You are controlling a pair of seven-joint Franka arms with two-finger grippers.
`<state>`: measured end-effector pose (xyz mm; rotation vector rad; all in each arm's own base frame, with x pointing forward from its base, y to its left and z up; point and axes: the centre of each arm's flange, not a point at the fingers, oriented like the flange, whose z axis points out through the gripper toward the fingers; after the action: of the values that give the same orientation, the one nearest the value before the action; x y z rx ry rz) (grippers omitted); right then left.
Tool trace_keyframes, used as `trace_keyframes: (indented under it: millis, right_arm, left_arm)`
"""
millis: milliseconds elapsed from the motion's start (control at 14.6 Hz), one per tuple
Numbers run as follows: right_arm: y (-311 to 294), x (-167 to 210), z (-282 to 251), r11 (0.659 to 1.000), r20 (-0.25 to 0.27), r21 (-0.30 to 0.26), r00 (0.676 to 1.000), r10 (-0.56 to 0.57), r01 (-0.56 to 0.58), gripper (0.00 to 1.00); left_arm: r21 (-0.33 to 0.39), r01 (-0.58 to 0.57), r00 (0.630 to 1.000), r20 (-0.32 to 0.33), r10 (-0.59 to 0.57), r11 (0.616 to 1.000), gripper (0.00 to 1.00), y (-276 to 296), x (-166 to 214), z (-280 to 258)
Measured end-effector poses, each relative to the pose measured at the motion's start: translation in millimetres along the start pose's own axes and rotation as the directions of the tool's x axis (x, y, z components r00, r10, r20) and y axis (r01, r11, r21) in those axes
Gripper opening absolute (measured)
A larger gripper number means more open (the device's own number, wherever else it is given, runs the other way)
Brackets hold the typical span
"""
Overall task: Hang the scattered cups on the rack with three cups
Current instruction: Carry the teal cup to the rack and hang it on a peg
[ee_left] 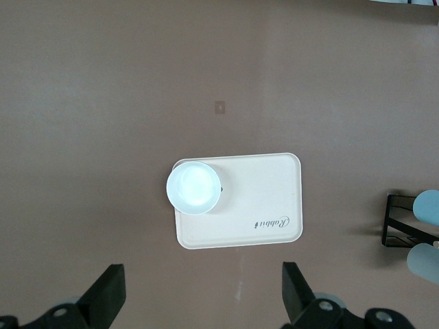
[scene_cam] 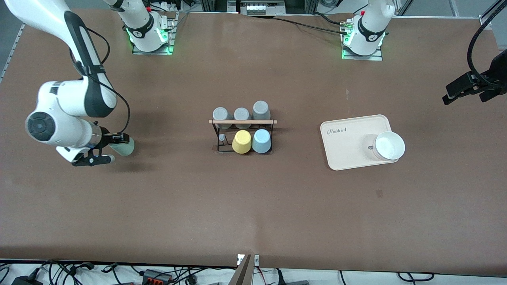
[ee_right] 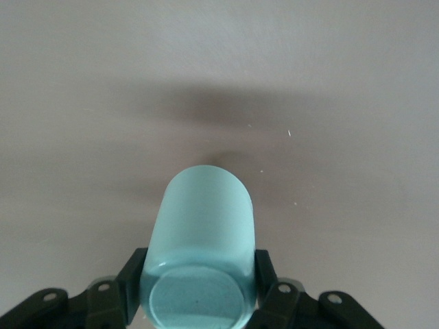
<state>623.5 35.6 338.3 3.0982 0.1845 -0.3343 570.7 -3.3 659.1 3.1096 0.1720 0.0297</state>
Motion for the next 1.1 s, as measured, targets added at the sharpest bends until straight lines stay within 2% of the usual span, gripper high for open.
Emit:
trace_keyframes:
  millis: [137, 274, 753, 1095]
  right_arm:
    - [-33.9, 4.1, -48.4, 0.999, -0.018, 0.040, 1.000, -0.020, 0.021, 0.67]
    - [-71.6, 5.7, -69.6, 0.997, -0.037, 0.074, 0.999, -0.007, 0.009, 0.67]
    - [-225.5, -2.5, -85.9, 0.988, -0.069, 0.068, 0.987, 0.145, -0.140, 0.67]
    - [-310.1, -8.6, -80.2, 0.976, -0.087, 0.071, 0.973, 0.214, -0.208, 0.67]
  left_arm:
    - [0.000, 0.003, 1.000, 0.002, -0.003, 1.000, 1.00, -1.7, 0.2, 0.7]
    - [-0.004, 0.009, 1.000, 0.002, -0.009, 1.000, 1.00, -5.3, 0.6, 0.9]
    - [-0.017, 0.008, 0.999, -0.035, -0.009, 1.000, 1.00, -7.3, -15.5, -20.7]
    - [-0.020, 0.009, 0.999, -0.048, -0.010, 1.000, 1.00, -8.9, -25.0, -20.5]
